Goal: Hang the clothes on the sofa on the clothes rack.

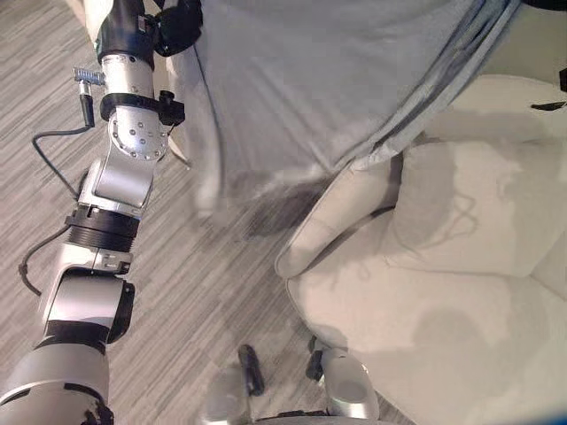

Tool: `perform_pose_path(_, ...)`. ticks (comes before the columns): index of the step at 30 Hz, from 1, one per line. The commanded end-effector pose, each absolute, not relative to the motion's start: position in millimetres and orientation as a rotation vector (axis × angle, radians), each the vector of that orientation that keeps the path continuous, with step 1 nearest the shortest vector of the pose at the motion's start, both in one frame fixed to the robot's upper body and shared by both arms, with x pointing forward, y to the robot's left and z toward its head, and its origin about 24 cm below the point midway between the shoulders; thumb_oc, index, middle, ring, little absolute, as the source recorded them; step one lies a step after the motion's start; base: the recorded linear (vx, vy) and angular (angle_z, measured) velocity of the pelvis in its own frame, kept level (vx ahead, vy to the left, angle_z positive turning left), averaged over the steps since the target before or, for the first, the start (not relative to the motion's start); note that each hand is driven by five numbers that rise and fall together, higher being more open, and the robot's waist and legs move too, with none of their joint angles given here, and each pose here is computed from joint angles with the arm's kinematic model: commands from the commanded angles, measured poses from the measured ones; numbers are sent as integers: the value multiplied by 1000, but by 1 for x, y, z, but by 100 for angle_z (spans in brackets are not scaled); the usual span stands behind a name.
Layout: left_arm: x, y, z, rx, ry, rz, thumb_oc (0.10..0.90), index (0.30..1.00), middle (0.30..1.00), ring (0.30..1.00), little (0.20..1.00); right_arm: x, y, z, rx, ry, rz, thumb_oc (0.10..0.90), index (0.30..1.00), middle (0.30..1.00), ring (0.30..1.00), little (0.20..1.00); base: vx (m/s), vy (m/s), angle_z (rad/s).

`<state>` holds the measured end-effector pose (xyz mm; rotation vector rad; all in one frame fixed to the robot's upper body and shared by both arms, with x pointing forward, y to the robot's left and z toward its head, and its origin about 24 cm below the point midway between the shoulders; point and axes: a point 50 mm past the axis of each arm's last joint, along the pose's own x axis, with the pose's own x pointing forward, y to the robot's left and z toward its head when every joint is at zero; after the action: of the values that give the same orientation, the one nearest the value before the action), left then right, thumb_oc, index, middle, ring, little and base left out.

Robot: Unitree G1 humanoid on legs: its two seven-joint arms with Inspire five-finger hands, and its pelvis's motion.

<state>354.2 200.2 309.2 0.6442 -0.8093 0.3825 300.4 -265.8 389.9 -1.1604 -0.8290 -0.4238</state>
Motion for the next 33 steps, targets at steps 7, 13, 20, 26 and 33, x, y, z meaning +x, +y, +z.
perform_pose_path(7,318,206,334,672,-1041,413,400,300,300,300,300,277,-266,411,-1121,-985,-514,400,300,300,300,300,238,269,-28)
perform_pose_path(13,309,215,347,686,-1094,459,400,300,300,300,300,283,-258,412,-1125,-979,-481,400,300,300,300,300,274,537,-53)
perform_pose_path(20,300,200,370,728,-1204,421,400,300,300,300,300,273,-269,421,-1142,-998,-565,400,300,300,300,300,195,581,2)
perform_pose_path(26,292,199,373,751,-1239,412,400,300,300,300,300,278,-259,418,-1080,-1029,-529,400,300,300,300,300,14,537,-76)
perform_pose_path(33,292,200,370,753,-1207,410,400,300,300,300,300,286,-253,424,-1048,-1007,-495,400,300,300,300,300,-1,159,-66)
